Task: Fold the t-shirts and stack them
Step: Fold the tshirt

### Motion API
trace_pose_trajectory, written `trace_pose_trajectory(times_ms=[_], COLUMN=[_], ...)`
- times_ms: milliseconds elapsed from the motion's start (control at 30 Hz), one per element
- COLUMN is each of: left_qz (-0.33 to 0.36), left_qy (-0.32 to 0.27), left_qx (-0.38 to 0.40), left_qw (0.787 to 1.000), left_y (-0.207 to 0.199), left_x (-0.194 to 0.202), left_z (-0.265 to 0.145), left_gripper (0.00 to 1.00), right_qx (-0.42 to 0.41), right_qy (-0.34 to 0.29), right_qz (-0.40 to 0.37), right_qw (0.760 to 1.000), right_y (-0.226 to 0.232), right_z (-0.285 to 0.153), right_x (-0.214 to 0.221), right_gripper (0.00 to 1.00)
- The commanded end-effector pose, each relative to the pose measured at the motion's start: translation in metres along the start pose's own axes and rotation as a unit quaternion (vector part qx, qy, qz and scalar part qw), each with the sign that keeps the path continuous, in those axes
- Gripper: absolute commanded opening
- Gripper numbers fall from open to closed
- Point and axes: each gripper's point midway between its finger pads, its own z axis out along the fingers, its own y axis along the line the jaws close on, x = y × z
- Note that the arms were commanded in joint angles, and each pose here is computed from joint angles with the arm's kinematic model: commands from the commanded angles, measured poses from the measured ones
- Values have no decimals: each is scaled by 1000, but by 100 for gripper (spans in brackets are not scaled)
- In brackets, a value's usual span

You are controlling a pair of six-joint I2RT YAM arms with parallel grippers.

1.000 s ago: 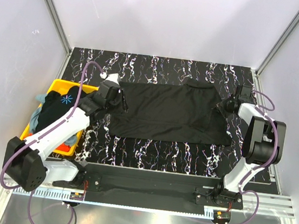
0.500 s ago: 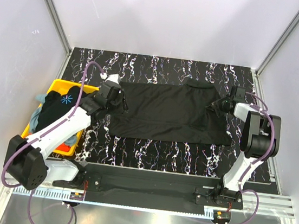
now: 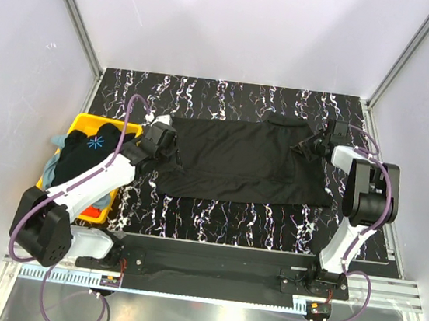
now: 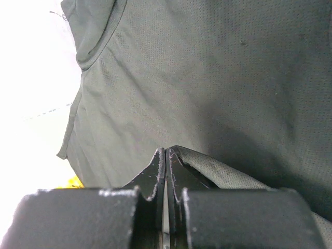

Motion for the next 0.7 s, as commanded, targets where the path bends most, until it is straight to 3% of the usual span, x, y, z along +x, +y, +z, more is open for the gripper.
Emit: trace_pose_trajectory(times_ms=[0,133,200,233,300,400,567,667], left_qz=[-12,-16,-13,-7,-1,11,38,33], left_qy=[-31,-37,-36,-20,-10,25,62,82], left_qx=[-26,-56,-53,-49,-33,-11,-9,-50], left_qw=[999,998,998,999,999,1000,997,995], left_y=[7,14,7,3,-9,-23,-33,-15], left_x=[-13,-19,-25,-22,-27,-22,-20,-18], left_z=[2,6,11,17,23,37,64,76], left_gripper=[43,43,43,43,43,43,43,41], right_qx=[-30,-24,38,61,115,114,136,139], right_qy=[-11,-27,-38,-73,-68,-53,-28,-11], right_qz=[-19,-30,-52,-66,-76,-95,-69,-45], right_qw=[999,999,997,993,988,987,988,989], right_y=[19,22,15,22,5,5,-25,-35], right_z=[2,-3,-14,-26,-41,-53,-66,-68], right_x=[-8,-13,-16,-33,-28,-2,28,43], right_gripper=[3,24,31,37,41,49,52,52])
